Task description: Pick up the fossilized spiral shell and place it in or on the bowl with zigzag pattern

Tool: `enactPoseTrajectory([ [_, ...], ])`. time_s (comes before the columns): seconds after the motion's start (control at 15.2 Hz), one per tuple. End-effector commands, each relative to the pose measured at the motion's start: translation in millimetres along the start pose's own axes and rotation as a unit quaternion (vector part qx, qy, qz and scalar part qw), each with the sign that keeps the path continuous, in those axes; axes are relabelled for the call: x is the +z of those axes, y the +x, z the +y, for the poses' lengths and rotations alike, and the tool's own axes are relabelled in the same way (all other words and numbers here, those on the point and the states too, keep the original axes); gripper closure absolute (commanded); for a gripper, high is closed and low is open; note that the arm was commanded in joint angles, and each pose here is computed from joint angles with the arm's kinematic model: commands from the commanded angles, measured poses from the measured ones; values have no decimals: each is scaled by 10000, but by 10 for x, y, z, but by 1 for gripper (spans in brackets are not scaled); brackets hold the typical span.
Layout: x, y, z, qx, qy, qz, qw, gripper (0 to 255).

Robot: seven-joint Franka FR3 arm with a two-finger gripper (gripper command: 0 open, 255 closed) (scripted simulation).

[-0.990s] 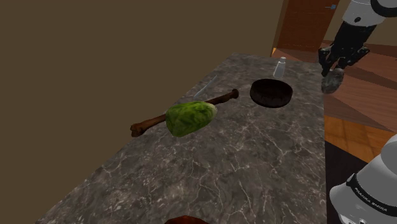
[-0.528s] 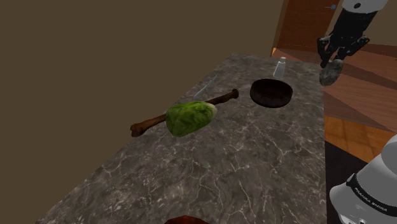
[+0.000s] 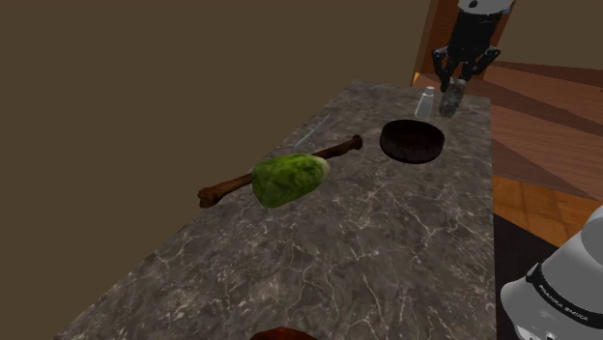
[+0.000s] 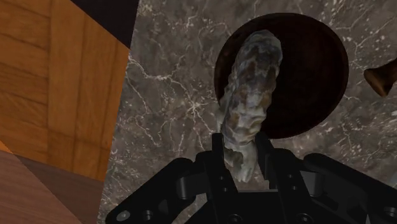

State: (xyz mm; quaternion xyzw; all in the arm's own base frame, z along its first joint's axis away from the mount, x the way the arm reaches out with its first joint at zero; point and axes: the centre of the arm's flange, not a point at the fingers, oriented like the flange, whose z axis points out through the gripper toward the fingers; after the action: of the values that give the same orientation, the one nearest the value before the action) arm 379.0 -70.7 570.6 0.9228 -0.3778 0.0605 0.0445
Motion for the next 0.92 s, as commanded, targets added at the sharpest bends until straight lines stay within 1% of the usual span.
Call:
enactPoseTrajectory([
  [0.0, 7, 134, -238, 1, 2, -1, 10000, 255],
  [0.13, 5, 282, -506, 1, 2, -1, 10000, 255],
  [0.86, 579, 197, -527, 1, 2, -1, 10000, 255],
])
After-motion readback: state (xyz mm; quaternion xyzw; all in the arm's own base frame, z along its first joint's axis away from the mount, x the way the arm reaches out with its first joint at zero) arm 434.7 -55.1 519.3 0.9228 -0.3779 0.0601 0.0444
